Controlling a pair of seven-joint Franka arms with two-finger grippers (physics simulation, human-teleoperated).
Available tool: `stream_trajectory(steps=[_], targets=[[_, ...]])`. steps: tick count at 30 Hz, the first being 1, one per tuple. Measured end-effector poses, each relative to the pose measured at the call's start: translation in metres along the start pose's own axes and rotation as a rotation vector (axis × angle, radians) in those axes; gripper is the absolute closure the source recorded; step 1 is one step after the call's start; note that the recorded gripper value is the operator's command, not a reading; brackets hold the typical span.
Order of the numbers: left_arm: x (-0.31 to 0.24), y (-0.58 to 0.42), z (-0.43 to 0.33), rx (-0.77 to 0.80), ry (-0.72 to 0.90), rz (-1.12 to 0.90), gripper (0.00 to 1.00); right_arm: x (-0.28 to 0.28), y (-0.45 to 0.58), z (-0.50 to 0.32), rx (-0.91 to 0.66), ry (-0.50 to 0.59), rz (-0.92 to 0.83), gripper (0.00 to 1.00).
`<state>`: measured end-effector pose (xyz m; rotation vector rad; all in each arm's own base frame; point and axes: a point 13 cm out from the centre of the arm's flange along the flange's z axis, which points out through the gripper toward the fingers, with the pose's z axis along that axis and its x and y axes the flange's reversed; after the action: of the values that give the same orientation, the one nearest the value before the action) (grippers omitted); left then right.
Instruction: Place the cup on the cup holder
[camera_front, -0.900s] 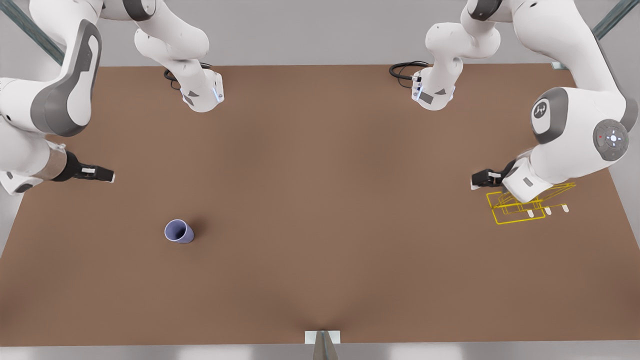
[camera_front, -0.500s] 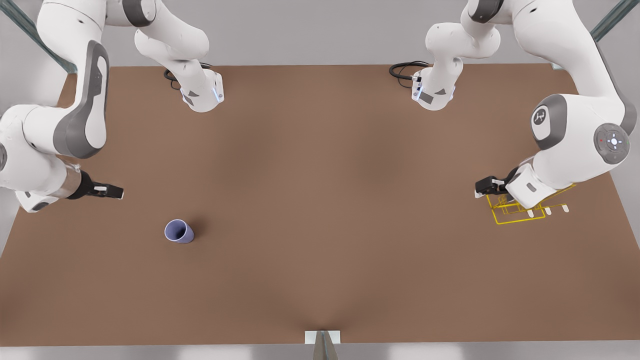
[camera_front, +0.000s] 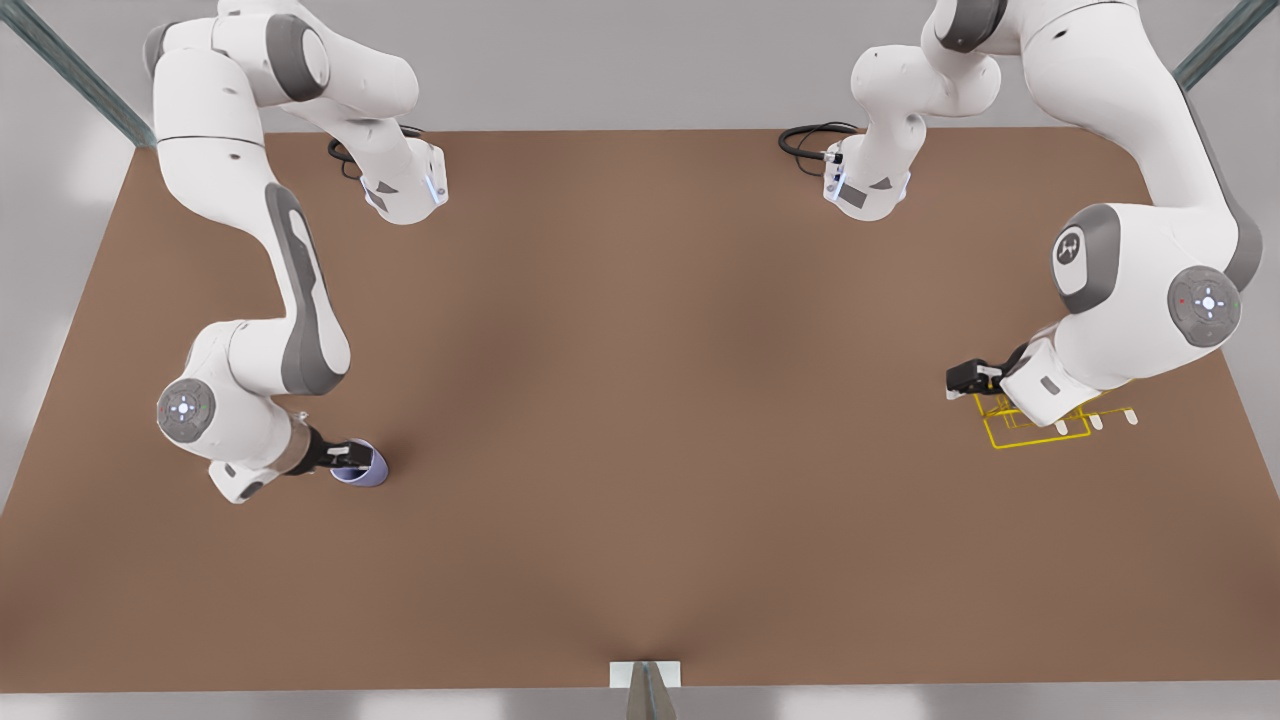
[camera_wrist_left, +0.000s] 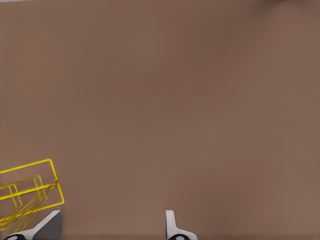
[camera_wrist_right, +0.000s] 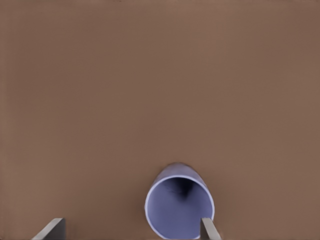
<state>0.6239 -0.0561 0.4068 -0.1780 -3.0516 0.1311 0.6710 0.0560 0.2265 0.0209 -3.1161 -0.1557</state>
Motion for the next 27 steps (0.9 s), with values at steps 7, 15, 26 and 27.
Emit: stream_trajectory(steps=[7,15,26,27], targets=[[-0.001,-0.002,0.002,0.002,0.001,0.003,0.0,0.007,0.024,0.008,-0.059,0.002,0.013,0.0],[-0.002,-0.001,0.004,0.001,0.002,0.003,0.0,0.021,0.014,0.059,-0.063,0.068,0.035,0.0],[-0.001,-0.001,0.005,0.0,0.005,0.005,0.0,0.029,-0.006,0.104,-0.044,0.088,0.045,0.0],[-0.001,-0.002,0.004,0.0,0.004,0.006,0.0,0.031,-0.006,0.106,-0.042,0.091,0.044,0.05]])
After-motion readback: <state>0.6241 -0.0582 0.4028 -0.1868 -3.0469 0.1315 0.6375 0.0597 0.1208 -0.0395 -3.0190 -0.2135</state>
